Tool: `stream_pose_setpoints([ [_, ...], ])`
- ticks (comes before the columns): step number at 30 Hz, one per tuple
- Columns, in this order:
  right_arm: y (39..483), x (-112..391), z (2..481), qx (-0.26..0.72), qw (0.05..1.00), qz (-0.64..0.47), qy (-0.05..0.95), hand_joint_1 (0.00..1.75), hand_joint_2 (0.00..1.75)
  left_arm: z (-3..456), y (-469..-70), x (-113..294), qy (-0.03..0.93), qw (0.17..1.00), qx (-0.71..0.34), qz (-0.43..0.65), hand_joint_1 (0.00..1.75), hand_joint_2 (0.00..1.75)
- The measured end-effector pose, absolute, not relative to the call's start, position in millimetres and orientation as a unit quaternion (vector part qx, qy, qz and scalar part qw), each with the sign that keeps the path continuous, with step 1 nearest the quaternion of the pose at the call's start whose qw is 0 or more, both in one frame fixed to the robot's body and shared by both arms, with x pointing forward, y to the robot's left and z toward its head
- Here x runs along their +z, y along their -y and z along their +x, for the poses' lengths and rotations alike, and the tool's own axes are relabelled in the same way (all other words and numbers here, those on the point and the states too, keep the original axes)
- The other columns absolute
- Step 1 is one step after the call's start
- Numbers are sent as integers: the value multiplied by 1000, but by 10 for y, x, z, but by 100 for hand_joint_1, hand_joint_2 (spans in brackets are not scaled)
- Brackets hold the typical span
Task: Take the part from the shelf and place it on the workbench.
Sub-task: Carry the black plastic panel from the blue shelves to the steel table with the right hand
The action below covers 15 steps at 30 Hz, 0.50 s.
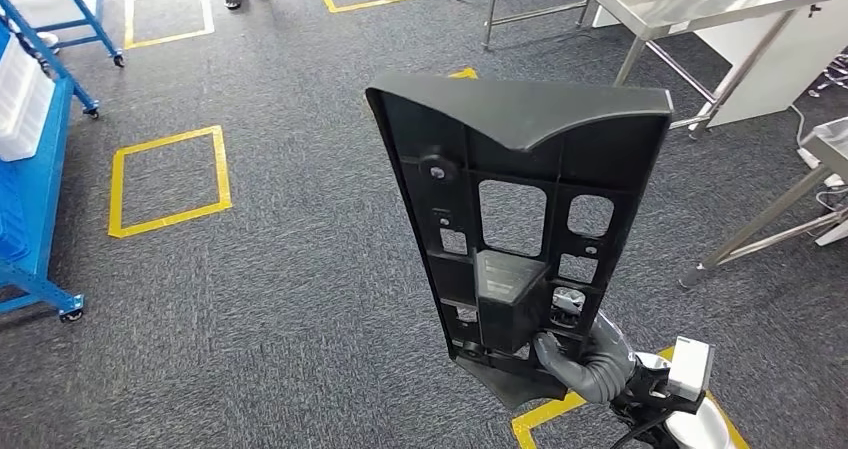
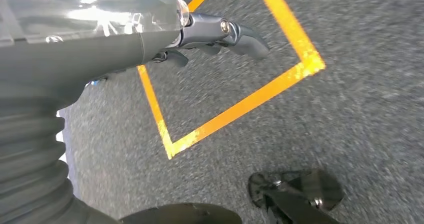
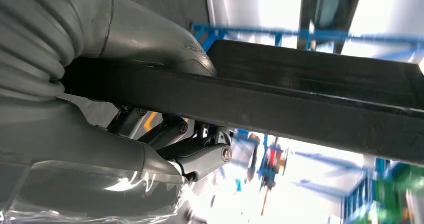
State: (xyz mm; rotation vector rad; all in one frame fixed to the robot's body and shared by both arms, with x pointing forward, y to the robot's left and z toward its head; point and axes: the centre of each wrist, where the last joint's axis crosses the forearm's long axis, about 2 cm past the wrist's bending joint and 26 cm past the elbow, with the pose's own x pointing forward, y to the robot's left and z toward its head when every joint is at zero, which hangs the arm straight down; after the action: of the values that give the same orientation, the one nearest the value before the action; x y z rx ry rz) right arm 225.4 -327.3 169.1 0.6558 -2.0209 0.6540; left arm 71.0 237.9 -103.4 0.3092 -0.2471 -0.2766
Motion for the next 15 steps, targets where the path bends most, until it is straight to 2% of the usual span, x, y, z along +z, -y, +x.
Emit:
stream_pose_setpoints([
  [6, 3235, 1711, 2106, 266, 444, 250, 818, 175, 175, 731, -2380, -1031, 117, 971, -144, 151, 0, 175],
  [15, 3182, 1713, 2133, 261, 439, 259, 820, 175, 175, 712, -2375, -1033, 130, 967, -157, 153, 0, 175],
])
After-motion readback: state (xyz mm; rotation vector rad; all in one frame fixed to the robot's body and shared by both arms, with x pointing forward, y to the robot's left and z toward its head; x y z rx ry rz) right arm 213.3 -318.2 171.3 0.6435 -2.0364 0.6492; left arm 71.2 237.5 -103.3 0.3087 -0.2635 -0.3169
